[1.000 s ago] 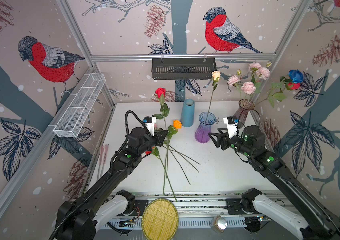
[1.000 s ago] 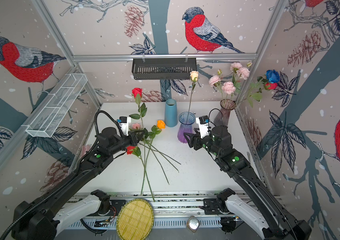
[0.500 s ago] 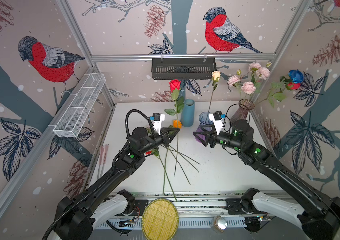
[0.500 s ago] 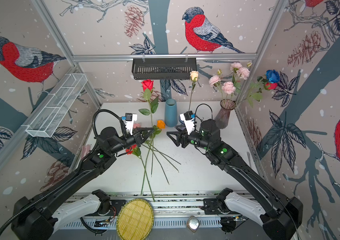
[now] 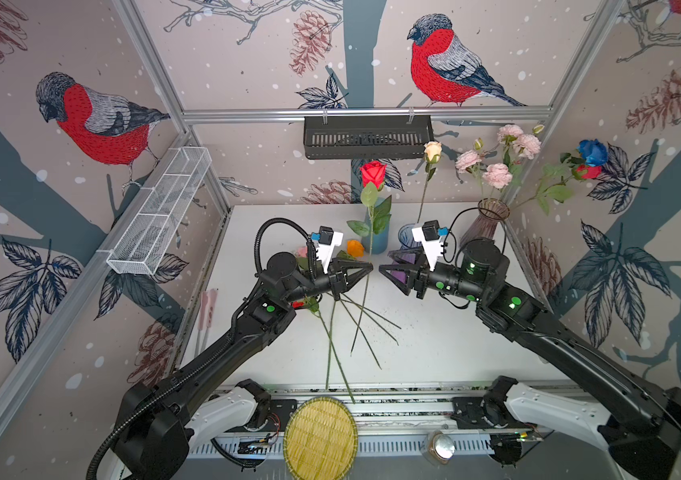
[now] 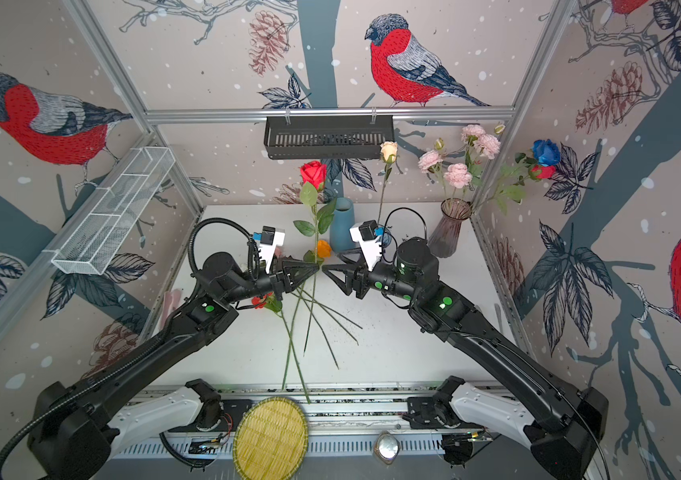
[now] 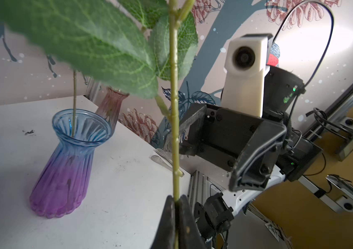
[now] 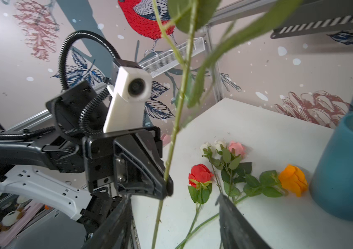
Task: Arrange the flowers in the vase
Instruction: 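Grasp the red rose stem with the right gripper beside the left gripper, then carry the red rose toward the purple-blue vase with the right gripper while the left releases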
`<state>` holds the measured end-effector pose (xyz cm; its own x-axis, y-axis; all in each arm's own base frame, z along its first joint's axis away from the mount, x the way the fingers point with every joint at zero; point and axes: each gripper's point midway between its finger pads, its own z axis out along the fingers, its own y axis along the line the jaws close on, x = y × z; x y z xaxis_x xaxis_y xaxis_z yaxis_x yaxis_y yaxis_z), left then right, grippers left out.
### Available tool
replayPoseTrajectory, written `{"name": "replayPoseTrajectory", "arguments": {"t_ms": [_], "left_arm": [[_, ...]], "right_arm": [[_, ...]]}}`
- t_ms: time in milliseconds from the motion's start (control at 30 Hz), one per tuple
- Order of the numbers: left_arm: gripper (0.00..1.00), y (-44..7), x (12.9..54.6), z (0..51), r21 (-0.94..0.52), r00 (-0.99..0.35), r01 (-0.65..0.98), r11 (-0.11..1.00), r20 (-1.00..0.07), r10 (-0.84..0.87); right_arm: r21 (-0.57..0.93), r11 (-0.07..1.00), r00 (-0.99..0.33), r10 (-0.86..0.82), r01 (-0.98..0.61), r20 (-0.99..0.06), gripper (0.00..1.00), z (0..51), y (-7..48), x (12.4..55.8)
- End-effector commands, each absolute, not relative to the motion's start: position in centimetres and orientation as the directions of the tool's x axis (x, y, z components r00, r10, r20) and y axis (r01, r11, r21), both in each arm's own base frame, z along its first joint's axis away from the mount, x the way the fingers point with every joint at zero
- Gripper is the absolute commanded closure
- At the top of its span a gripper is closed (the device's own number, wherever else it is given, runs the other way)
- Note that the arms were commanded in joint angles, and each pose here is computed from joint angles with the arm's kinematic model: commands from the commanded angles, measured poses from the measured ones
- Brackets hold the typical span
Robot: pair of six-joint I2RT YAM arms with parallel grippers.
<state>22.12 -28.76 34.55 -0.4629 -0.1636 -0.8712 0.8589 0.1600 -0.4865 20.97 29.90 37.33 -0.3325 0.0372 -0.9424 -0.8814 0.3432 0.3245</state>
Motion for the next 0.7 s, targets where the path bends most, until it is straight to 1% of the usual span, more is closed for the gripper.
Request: {"name": "replayPoseTrajectory", "arguments": {"t_ms": [0, 200, 467, 567, 600, 633, 667], "left_arm": [[1.00, -29.1, 20.5, 35.7, -0.413, -0.398, 0.908, 0.078, -0.905, -0.152], [1.00, -29.1, 20.2, 36.2, -0.402, -0.389, 0.913, 0.069, -0.908, -0.156], [1.00, -30.2, 18.6, 37.4, -0.372, -0.364, 0.928, 0.020, -0.917, -0.164], [1.00, -30.9, 18.0, 37.5, -0.361, -0.356, 0.933, 0.007, -0.922, -0.154], [1.00, -31.1, 17.9, 37.4, -0.361, -0.357, 0.933, 0.003, -0.922, -0.148], [1.00, -31.3, 17.9, 37.4, -0.362, -0.358, 0.932, 0.002, -0.923, -0.143], [1.00, -31.5, 17.9, 37.3, -0.365, -0.361, 0.931, 0.002, -0.922, -0.141]], "right_arm": [[0.330, 0.194, -0.328, 0.047, -0.924, -0.944, 0.44, 39.2, 30.8, 18.8], [0.335, 0.200, -0.329, 0.064, -0.921, -0.942, 0.47, 39.7, 30.5, 18.8], [0.367, 0.249, -0.361, 0.073, -0.896, -0.930, 0.51, 39.5, 30.5, 20.2], [0.371, 0.225, -0.361, 0.089, -0.901, -0.929, 0.54, 40.2, 30.6, 20.0], [0.373, 0.217, -0.361, 0.094, -0.902, -0.928, 0.57, 40.4, 30.6, 20.0], [0.374, 0.204, -0.363, 0.094, -0.905, -0.927, 0.66, 40.6, 30.7, 19.8], [0.377, 0.196, -0.365, 0.092, -0.905, -0.926, 0.80, 40.7, 30.8, 19.8]]}}
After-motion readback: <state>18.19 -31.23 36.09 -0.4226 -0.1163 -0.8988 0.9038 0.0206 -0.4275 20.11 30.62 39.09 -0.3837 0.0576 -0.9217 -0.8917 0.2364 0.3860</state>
